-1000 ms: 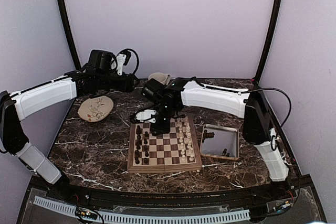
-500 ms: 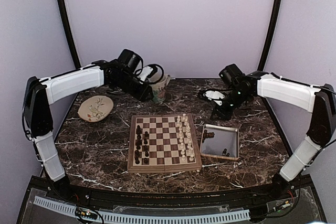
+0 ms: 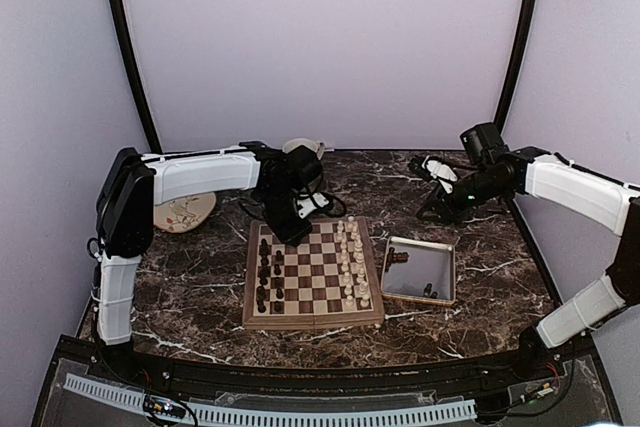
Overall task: Set up the chess pieces on the board
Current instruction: Adjust the pawn at e7.
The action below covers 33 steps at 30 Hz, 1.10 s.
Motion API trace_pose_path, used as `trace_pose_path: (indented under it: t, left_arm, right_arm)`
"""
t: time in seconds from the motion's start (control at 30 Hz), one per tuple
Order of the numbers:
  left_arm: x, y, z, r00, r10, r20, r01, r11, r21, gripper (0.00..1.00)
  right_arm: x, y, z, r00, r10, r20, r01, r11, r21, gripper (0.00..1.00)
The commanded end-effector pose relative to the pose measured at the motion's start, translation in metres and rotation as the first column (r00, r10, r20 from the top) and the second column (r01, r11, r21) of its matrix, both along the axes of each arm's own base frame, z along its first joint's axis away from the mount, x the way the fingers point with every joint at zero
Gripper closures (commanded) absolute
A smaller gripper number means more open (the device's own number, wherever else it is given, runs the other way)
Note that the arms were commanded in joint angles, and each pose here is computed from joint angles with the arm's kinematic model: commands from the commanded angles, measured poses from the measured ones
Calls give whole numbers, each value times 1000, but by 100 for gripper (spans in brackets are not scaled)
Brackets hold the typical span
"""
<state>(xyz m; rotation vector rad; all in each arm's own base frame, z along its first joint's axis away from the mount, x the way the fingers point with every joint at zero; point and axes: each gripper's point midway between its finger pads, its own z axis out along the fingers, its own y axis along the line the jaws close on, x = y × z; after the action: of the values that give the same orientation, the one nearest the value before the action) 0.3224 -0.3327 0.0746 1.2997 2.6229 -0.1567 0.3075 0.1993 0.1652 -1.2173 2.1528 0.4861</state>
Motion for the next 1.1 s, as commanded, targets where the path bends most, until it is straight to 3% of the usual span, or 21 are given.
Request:
trace_pose_path:
  t: [0.0,0.17,0.67,0.9,1.07]
  left_arm:
    - [-11,14,-1,999,-23,-39,27,993,111,100]
    - [-12,26,-8,999,-15,-41,22,984,176,100]
    - [-25,27,-16,995,-25,-92,42,982,186,100]
    - [-3,9,-2,1000,-8,2,7,992,125,100]
    - [24,-21,47,989,25,144,-25,1000,-2,97]
  right_arm:
    - [-3,7,4,999,28,17,-29,999,44,70]
    - [-3,6,1,999,27,19,-28,999,37,70]
    - [-2,6,-5,1000,31,2,-31,999,29,70]
    - [1,4,-4,1000,18,11,-18,1000,17,70]
    - [7,-6,-4,999,-28,38,28,999,-25,69]
